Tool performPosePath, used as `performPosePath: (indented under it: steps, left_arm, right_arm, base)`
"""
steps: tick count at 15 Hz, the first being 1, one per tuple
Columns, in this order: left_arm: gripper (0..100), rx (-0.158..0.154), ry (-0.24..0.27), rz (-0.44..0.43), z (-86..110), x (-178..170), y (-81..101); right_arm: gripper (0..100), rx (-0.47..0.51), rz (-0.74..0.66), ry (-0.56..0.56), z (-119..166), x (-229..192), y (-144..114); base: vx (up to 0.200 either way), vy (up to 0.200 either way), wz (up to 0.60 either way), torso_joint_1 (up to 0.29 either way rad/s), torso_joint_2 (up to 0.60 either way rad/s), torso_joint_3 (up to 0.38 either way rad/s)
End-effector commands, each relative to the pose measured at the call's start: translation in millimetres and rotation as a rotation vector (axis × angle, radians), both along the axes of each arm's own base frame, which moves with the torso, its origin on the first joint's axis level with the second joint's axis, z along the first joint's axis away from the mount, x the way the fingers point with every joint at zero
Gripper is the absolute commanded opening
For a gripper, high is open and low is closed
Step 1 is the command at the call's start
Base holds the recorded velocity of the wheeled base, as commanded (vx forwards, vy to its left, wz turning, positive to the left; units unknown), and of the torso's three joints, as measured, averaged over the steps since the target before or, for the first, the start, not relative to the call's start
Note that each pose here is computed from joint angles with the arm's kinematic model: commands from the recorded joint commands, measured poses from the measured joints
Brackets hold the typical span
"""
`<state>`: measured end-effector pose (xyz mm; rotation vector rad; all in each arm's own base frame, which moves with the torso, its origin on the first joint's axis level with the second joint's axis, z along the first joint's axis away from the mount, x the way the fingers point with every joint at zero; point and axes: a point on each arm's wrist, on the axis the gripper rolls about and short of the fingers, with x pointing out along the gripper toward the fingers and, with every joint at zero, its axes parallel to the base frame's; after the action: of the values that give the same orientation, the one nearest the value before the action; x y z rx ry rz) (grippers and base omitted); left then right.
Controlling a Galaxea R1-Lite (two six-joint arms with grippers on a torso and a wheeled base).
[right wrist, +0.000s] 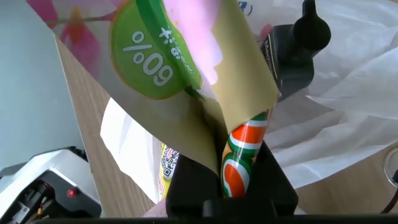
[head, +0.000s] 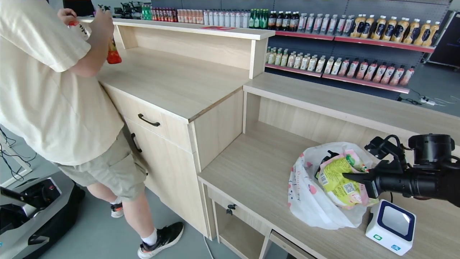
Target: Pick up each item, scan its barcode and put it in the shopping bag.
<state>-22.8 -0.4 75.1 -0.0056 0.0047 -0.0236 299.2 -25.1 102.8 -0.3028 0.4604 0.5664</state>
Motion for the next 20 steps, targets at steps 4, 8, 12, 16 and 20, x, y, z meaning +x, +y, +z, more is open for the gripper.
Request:
performPosePath:
  steps: [4, 8, 12, 16, 20]
  left_arm:
    - [100, -0.001, 0.001, 0.001, 0.0, 0, 0.0]
    - [100, -0.001, 0.001, 0.001, 0.0, 0, 0.0]
    - [100, -0.001, 0.001, 0.001, 0.0, 0, 0.0]
    - [100, -0.001, 0.001, 0.001, 0.0, 0, 0.0]
    - [100, -0.001, 0.001, 0.001, 0.0, 0, 0.0]
  right_arm:
    - [0, 0.01, 0.055, 0.061, -28, 21, 14]
    - [0, 0.029, 0.061, 0.046, -37, 43, 20]
    - [0, 0.042, 0.06, 0.061, -40, 46, 23]
    - [0, 0.042, 0.055, 0.066, -43, 47, 21]
    - [100, 0.04, 0.056, 0.075, -45, 46, 21]
  base:
    - [0.0, 0.0, 0.0, 0.0, 0.0, 0.0]
    - [0.0, 0.0, 0.0, 0.0, 0.0, 0.0]
    - [0.0, 0.0, 0.0, 0.0, 0.0, 0.0]
    - [0.0, 0.0, 0.0, 0.0, 0.0, 0.0]
    - [0.0, 0.0, 0.0, 0.0, 0.0, 0.0]
